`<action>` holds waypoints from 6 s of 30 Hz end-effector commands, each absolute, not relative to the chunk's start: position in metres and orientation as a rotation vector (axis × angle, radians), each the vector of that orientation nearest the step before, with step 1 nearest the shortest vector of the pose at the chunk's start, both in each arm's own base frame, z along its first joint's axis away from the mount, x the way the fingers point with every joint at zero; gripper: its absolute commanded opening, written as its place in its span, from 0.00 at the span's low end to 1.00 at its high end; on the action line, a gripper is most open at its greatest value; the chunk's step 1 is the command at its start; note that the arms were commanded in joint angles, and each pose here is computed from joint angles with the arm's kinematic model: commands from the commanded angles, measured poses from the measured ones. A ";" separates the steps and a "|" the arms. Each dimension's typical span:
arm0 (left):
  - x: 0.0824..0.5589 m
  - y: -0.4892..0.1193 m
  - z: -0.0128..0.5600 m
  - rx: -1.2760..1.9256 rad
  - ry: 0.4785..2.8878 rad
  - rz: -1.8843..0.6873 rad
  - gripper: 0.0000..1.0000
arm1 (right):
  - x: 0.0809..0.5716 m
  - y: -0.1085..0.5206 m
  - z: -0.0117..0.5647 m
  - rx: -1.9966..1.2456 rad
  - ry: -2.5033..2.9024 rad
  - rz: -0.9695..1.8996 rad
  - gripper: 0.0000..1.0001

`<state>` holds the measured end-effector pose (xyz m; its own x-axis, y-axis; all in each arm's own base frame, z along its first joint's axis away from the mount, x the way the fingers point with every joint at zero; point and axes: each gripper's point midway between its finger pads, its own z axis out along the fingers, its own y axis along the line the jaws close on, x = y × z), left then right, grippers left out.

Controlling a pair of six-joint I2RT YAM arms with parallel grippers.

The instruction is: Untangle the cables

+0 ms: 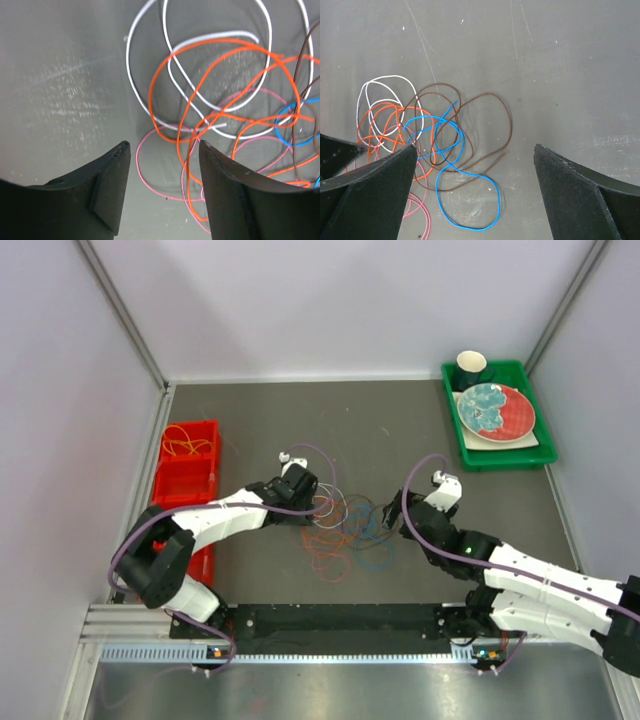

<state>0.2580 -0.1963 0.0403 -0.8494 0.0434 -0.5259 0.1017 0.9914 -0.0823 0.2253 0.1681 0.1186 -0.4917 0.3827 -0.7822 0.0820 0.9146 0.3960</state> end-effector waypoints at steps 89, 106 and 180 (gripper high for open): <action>0.329 -0.007 0.353 -0.475 1.929 0.257 0.00 | 0.237 0.185 0.137 0.312 2.055 0.406 0.99; 0.339 0.095 0.394 -0.835 1.728 0.502 0.00 | 0.237 0.186 0.135 0.306 2.063 0.398 0.99; 0.369 0.110 0.119 -1.138 2.197 0.424 0.00 | 0.239 0.190 0.136 0.284 2.062 0.399 0.99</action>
<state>0.3481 0.1066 0.1052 -0.4805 -0.6094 -0.6306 -0.8061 0.5901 0.0439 0.2304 0.1828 0.1140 -0.5384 0.3145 -0.7818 0.0517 0.9383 0.3419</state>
